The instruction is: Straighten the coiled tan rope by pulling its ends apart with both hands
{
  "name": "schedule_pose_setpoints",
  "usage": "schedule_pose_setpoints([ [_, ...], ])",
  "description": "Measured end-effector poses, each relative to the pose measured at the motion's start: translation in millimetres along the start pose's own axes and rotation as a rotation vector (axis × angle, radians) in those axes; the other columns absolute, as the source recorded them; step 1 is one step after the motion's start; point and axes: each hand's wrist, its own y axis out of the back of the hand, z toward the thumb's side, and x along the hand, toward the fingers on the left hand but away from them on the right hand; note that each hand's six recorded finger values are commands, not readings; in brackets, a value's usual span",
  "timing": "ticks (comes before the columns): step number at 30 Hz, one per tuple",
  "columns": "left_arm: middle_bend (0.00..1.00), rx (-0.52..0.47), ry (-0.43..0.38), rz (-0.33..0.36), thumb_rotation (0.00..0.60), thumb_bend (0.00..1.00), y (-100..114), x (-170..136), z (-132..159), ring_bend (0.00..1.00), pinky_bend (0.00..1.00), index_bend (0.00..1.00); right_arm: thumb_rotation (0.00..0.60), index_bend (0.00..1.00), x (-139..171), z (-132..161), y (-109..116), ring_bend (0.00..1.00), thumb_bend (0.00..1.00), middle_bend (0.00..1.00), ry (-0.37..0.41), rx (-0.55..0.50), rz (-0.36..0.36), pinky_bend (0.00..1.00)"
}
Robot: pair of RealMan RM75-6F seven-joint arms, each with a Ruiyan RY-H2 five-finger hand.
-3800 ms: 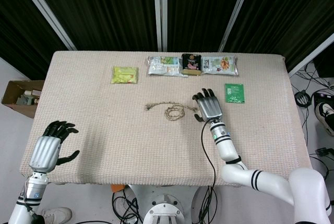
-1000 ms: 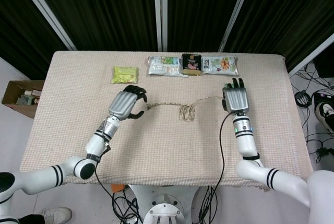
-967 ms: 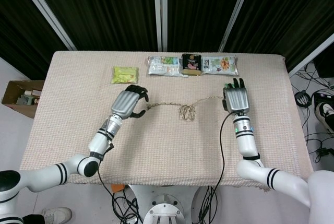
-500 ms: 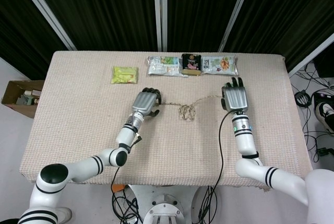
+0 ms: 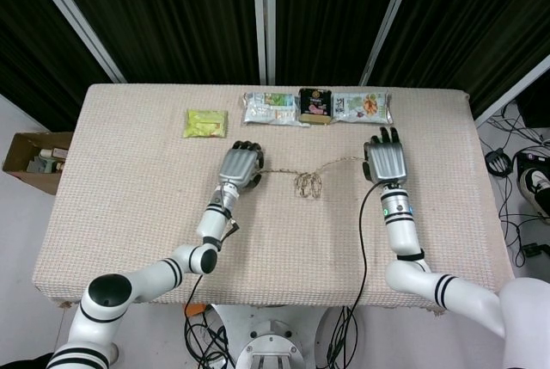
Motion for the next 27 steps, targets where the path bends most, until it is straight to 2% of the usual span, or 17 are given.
schedule_pose_setpoints([
  [10, 0.21, 0.004, 0.015, -0.006, 0.6, 0.39, -5.1, 1.5, -1.4, 0.13, 0.14, 0.53, 0.6, 0.67, -0.1, 0.6, 0.2, 0.11, 0.52, 0.38, 0.0, -0.008, -0.004, 0.15],
  [17, 0.23, -0.008, 0.016, 0.004, 0.6, 0.47, -3.7, 1.4, -1.9, 0.13, 0.14, 0.59, 0.6, 0.67, -0.2, -2.8, -1.0, 0.11, 0.52, 0.38, -0.007, -0.008, -0.004, 0.15],
  [22, 0.23, -0.021, 0.015, 0.026, 0.6, 0.54, 1.6, -2.0, -6.9, 0.13, 0.14, 0.6, 0.6, 0.67, 0.9, -8.5, 0.8, 0.11, 0.52, 0.38, -0.013, -0.009, -0.008, 0.15],
  [27, 0.23, -0.041, 0.021, 0.073, 0.6, 0.54, 14.1, -13.9, -27.1, 0.13, 0.14, 0.61, 0.6, 0.67, 5.9, -22.1, 7.1, 0.11, 0.53, 0.38, -0.019, -0.019, -0.024, 0.15],
])
